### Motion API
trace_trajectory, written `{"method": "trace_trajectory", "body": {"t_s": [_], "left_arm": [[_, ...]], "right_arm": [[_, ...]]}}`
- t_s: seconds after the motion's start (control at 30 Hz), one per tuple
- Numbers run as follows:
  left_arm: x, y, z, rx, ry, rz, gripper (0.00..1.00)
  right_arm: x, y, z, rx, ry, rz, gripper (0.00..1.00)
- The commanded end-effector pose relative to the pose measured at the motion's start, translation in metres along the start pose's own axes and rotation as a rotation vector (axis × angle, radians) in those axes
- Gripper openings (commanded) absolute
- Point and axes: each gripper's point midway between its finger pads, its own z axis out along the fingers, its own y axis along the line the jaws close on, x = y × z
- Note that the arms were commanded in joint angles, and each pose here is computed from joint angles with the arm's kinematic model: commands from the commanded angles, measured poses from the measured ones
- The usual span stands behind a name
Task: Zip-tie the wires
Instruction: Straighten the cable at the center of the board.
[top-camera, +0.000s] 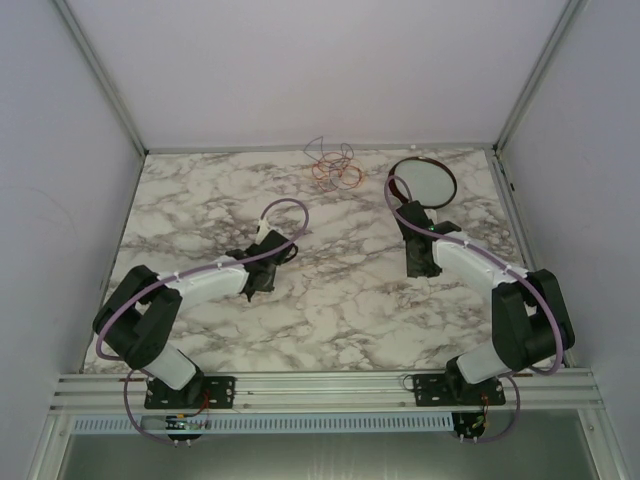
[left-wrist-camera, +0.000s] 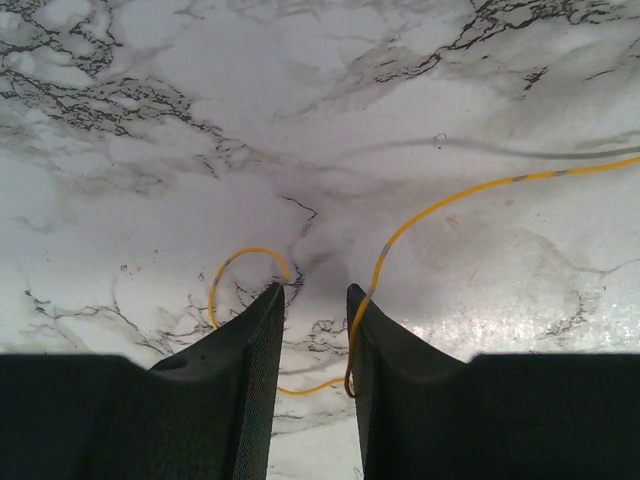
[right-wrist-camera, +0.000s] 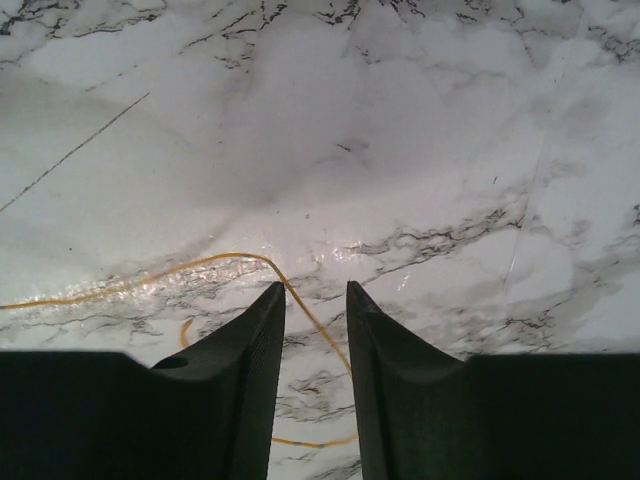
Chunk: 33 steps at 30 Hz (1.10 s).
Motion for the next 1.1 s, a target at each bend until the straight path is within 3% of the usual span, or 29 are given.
{"method": "trace_trajectory", "body": {"t_s": [0.0,0.27,0.43,0.83,1.07], "left_arm": [[-0.003,0.002,-0.004,-0.012,0.017,0.025,0.34],[-0.015,0.000,-0.012,0.004,-0.007,0.022,0.43],[-0.028,-0.001,-0.023,0.030,-0.048,0.003,0.67],[-0.060,0.009,-0.053,0.040,-0.149,-0.043,1.00],[-0.097,0.023,-0.092,0.092,-0.291,-0.175,1.00]], "right_arm": [[-0.018,0.002,-0.007,-0.023,-0.052,0.022,0.35],[-0.033,0.010,-0.014,-0.058,-0.072,0.016,0.48],[-0.049,0.019,-0.033,-0.133,-0.122,0.028,0.55],[-0.083,0.051,-0.063,-0.326,-0.257,0.048,0.67],[-0.140,0.065,-0.083,-0.391,-0.427,0.093,0.71]]}}
